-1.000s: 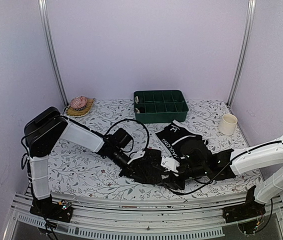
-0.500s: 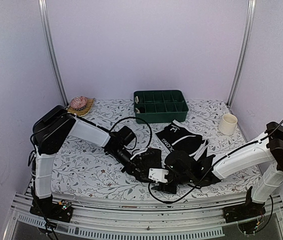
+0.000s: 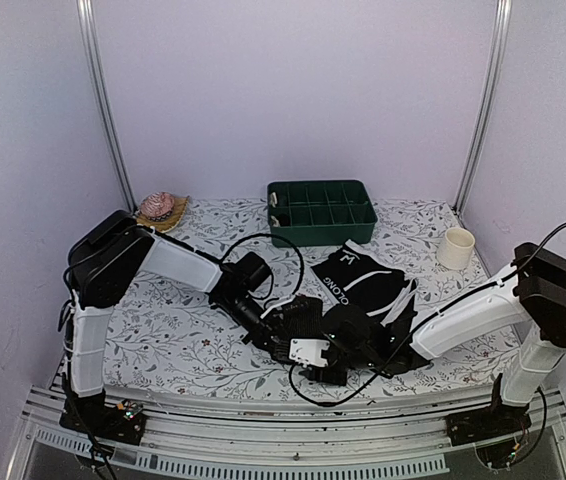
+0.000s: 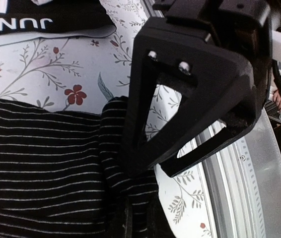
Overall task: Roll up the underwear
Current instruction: Roll the underwear at the center of the board.
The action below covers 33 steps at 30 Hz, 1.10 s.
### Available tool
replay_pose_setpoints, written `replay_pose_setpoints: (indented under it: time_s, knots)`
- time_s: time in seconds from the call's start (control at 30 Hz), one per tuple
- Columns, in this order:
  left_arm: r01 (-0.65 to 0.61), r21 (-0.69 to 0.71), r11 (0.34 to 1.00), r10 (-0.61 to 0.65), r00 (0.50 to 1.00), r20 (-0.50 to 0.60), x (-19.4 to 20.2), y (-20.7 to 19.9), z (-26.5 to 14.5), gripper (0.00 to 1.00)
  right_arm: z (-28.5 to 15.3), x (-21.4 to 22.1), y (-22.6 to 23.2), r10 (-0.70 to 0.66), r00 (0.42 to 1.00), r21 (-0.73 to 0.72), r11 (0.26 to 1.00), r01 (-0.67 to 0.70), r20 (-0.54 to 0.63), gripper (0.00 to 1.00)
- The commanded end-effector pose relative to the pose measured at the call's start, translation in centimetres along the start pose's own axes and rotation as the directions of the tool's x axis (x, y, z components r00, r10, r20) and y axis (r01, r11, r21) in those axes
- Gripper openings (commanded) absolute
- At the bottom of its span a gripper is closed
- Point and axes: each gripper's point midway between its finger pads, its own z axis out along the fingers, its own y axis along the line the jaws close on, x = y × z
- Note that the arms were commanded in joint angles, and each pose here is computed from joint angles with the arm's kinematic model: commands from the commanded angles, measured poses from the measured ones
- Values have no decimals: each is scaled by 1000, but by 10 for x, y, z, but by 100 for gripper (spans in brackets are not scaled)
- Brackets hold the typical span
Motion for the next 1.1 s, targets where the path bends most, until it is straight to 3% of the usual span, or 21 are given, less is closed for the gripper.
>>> replay_pose_setpoints:
  time_s: [0.0, 0.17, 0.27, 0.53, 0.67, 0.87, 1.07]
  knots:
    - [131, -104, 986, -147, 976, -160, 63, 25, 5, 0, 9, 9, -7, -10, 999, 46, 999, 12, -51, 48]
    - [126, -110, 986, -142, 977, -160, 62, 26, 3, 0, 13, 18, -8, -5, 996, 61, 998, 11, -86, 47]
    - [105, -125, 987, -124, 980, -158, 57, 27, -2, 5, 16, 24, -5, 5, 994, 51, 999, 1, -108, 43]
    - [61, -152, 987, -85, 984, -156, 48, 24, -9, 18, 23, 32, -1, 64, 988, -18, 998, -67, -141, 21]
    - [11, -182, 983, -38, 988, -148, 35, 20, -19, 36, 21, 29, 2, 90, 987, -53, 994, -97, -133, 13]
    - [-153, -301, 941, 128, 987, -99, -3, 8, -48, 70, 16, 17, 14, 162, 980, -168, 969, -179, -112, 12]
    - [-307, -394, 867, 301, 950, -77, -6, -6, -61, 77, 10, 8, 28, 258, 958, -305, 908, -285, -128, 12]
